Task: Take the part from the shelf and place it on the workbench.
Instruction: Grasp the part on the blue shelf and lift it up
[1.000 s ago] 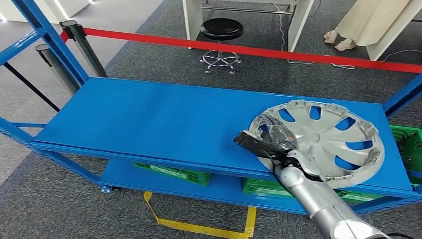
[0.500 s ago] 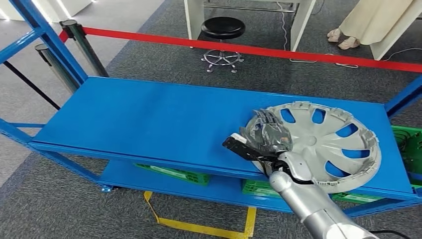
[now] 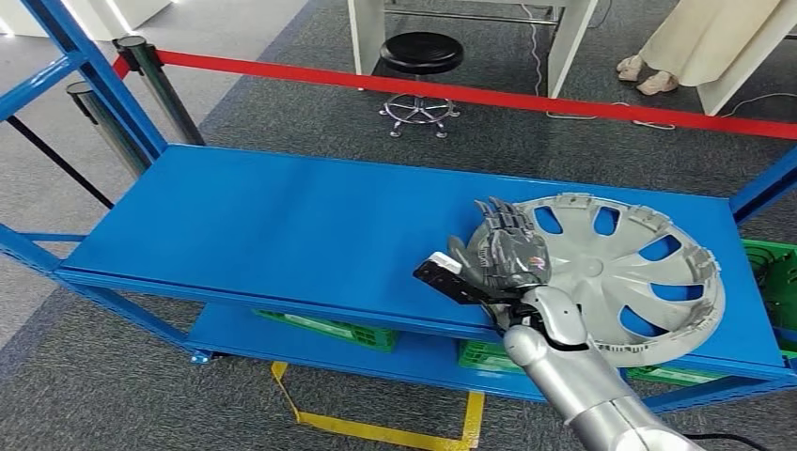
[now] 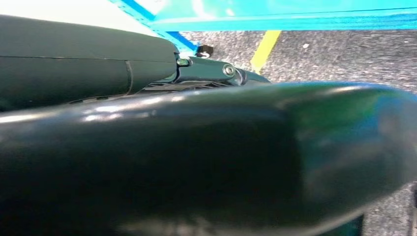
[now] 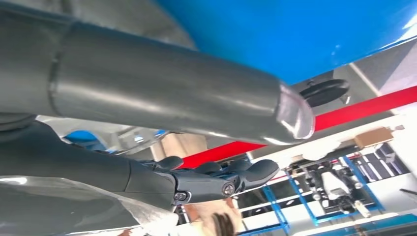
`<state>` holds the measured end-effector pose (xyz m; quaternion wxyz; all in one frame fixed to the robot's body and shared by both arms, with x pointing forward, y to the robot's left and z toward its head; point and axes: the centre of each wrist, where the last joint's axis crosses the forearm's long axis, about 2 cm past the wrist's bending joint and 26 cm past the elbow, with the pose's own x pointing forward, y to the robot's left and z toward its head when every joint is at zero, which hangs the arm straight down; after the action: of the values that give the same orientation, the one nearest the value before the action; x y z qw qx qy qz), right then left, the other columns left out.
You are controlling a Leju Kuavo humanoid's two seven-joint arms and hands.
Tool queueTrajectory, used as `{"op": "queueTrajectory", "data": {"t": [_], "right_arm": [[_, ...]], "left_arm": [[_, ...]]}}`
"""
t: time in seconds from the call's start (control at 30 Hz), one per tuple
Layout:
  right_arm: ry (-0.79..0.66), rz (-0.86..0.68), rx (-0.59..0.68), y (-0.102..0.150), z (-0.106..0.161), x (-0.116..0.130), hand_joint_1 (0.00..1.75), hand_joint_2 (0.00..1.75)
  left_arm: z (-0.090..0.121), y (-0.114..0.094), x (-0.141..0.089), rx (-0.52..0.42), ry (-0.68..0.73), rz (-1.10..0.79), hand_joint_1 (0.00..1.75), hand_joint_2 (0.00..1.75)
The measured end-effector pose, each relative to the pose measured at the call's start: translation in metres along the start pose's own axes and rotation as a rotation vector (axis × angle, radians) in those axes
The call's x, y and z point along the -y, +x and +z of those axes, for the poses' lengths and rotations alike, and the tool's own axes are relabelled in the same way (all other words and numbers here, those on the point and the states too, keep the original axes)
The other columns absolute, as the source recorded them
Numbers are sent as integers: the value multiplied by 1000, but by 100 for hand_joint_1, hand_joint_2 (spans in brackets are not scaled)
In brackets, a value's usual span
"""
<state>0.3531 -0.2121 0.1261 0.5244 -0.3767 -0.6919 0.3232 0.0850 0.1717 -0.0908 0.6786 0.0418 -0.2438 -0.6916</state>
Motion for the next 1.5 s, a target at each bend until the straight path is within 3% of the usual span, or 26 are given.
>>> {"op": "queueTrajectory", "data": {"t": [0.23, 0.53, 0.67, 0.8, 0.97, 1.27, 1.5], "right_arm": [[-7, 5, 6, 1, 3, -1, 0, 0], [-220, 97, 114, 12, 11, 10, 0, 0], [-194, 29, 170, 30, 17, 15, 0, 175], [38, -108, 242, 60, 55, -11, 0, 175], [159, -202, 251, 88, 91, -35, 0, 175], [327, -285, 243, 95, 109, -53, 0, 175], [360, -272, 240, 97, 110, -59, 0, 175]], "left_arm": [[0, 2, 0, 4, 1, 0, 0, 0], [0, 2, -1, 10, -4, -18, 0, 0], [0, 2, -1, 6, 3, -7, 0, 0], [0, 1, 1, -8, 20, 38, 0, 0], [1, -1, 4, -27, 25, 77, 0, 0], [1, 0, 6, -37, -7, 83, 0, 0], [1, 0, 6, -40, -12, 90, 0, 0]]}}
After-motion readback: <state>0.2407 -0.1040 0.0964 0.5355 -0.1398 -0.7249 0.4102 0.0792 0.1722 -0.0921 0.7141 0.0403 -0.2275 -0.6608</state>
